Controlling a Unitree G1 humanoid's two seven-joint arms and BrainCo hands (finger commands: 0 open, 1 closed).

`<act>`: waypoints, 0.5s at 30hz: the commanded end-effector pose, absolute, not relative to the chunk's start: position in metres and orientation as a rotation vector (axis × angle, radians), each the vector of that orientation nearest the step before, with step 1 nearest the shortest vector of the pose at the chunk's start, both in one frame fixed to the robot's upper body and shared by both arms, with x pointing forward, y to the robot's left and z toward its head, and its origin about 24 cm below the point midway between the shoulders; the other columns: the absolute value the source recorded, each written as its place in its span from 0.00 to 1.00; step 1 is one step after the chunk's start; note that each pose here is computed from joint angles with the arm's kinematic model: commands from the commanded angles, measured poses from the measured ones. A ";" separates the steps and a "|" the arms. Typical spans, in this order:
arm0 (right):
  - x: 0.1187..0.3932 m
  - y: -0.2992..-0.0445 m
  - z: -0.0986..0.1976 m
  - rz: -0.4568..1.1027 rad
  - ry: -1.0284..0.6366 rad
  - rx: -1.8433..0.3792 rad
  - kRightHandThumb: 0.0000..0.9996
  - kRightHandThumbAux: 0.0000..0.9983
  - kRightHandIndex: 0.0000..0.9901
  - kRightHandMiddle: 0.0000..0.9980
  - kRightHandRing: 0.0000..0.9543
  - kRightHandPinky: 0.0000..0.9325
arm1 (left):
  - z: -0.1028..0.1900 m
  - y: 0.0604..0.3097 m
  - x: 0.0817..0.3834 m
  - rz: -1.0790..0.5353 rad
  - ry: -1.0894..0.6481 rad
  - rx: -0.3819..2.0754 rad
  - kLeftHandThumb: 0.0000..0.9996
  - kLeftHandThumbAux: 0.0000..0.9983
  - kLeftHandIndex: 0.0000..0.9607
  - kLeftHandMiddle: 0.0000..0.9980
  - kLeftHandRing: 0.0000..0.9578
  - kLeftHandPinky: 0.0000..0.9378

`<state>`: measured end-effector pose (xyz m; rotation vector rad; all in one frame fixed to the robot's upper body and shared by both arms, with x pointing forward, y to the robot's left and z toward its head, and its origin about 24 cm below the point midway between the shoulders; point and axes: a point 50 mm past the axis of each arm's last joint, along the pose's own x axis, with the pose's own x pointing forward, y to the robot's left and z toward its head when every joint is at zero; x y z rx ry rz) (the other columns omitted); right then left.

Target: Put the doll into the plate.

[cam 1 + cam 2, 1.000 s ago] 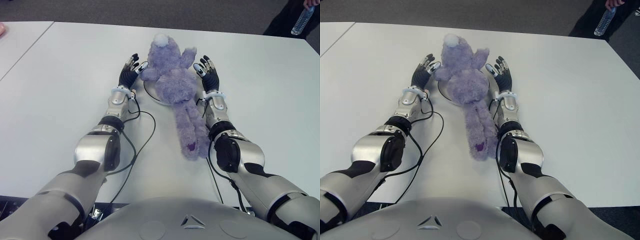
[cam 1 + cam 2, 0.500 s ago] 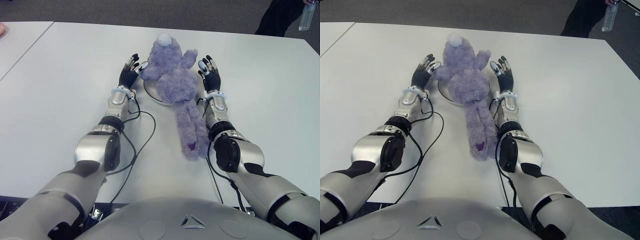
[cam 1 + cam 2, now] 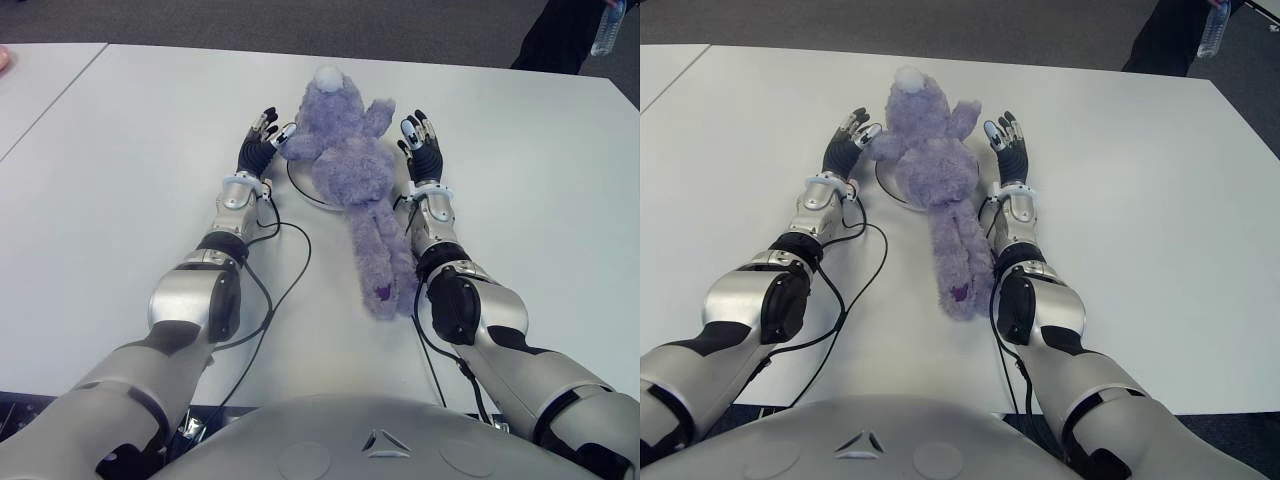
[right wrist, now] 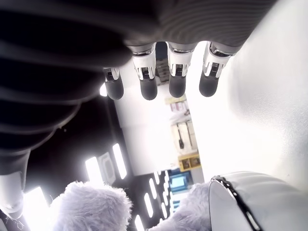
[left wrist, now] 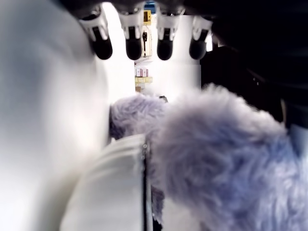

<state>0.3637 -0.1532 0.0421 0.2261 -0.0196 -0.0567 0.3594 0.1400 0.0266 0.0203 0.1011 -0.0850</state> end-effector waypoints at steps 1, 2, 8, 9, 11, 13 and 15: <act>0.284 -0.148 -0.069 -0.130 0.447 0.295 0.00 0.55 0.00 0.00 0.00 0.00 | -0.076 0.131 0.283 -0.078 0.590 -0.050 0.00 0.50 0.00 0.00 0.00 0.00; 0.284 -0.148 -0.069 -0.130 0.448 0.295 0.00 0.56 0.00 0.00 0.00 0.00 | -0.076 0.131 0.283 -0.077 0.589 -0.051 0.00 0.50 0.00 0.00 0.00 0.00; 0.285 -0.148 -0.069 -0.131 0.456 0.271 0.00 0.57 0.01 0.00 0.00 0.00 | -0.076 0.131 0.283 -0.064 0.586 -0.065 0.00 0.50 0.00 0.00 0.00 0.00; 0.285 -0.148 -0.069 -0.132 0.457 0.270 0.00 0.57 0.01 0.00 0.00 0.00 | -0.076 0.131 0.283 -0.063 0.586 -0.066 0.00 0.50 0.00 0.00 0.00 0.00; 0.285 -0.148 -0.069 -0.132 0.458 0.270 0.00 0.57 0.01 0.00 0.00 0.00 | -0.076 0.131 0.283 -0.059 0.586 -0.067 0.00 0.51 0.00 0.00 0.00 0.00; 0.285 -0.148 -0.069 -0.133 0.456 0.275 0.00 0.58 0.01 0.00 0.00 0.00 | -0.076 0.131 0.283 -0.054 0.588 -0.069 0.00 0.51 0.00 0.00 0.00 0.00; 0.285 -0.148 -0.069 -0.133 0.455 0.277 0.00 0.58 0.01 0.00 0.00 0.00 | -0.076 0.131 0.283 -0.053 0.589 -0.070 0.00 0.51 0.00 0.00 0.00 0.00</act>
